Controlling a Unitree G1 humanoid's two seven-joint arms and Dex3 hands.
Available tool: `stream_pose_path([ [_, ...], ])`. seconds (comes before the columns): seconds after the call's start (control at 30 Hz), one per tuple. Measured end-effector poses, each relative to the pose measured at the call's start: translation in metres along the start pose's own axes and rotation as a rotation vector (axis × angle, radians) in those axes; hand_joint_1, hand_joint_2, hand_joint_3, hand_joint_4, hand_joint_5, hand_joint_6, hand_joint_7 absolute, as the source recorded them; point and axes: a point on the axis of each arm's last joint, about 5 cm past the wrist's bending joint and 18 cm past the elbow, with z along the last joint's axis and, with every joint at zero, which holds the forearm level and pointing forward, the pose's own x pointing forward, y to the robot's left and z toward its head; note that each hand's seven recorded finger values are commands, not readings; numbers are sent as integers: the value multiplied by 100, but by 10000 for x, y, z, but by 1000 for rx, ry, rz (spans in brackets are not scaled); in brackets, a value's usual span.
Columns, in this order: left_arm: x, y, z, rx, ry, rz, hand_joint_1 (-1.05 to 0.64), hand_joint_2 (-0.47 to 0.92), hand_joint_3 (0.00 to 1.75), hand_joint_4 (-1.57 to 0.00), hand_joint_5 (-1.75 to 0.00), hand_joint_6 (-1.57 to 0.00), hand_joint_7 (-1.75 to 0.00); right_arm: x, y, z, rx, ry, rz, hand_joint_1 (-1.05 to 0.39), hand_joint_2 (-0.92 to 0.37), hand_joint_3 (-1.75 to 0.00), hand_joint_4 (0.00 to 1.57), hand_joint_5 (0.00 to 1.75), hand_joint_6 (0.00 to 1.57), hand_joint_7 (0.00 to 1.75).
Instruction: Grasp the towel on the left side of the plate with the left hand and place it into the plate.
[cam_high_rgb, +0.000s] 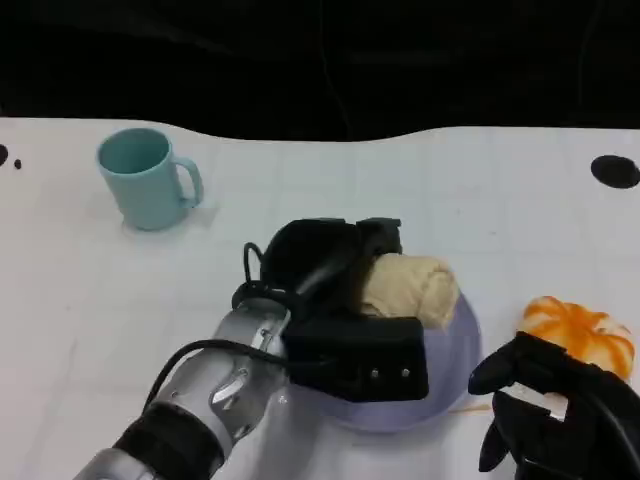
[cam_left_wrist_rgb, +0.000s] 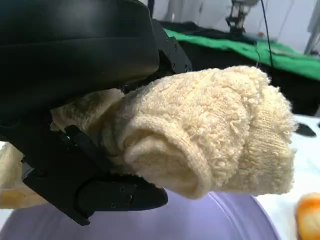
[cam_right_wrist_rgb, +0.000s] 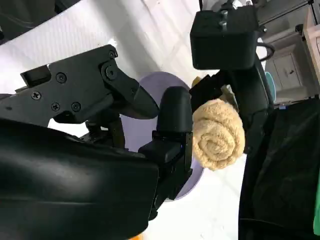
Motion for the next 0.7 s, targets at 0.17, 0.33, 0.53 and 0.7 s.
stream_pose_path([
  [0.17,0,0,22,2,-12,-57,-30,90,18,-66,-153,-88,-37,-9,8,18,-4,-10,2,-10,-74,-98,61,175,49,150],
  [0.33,6,108,49,14,2,-124,-39,92,10,-49,-127,-58,-10,-11,6,19,-4,-12,2,-9,-74,-99,62,175,50,150],
  [0.53,-20,218,90,62,18,-188,-64,92,8,-42,-28,-29,0,-15,-3,21,-1,-14,2,-9,-74,-99,62,175,50,149],
  [0.7,-73,204,96,74,19,-192,-76,92,9,-31,-18,-17,0,-19,-13,23,-2,-17,2,-9,-74,-100,61,175,51,149],
])
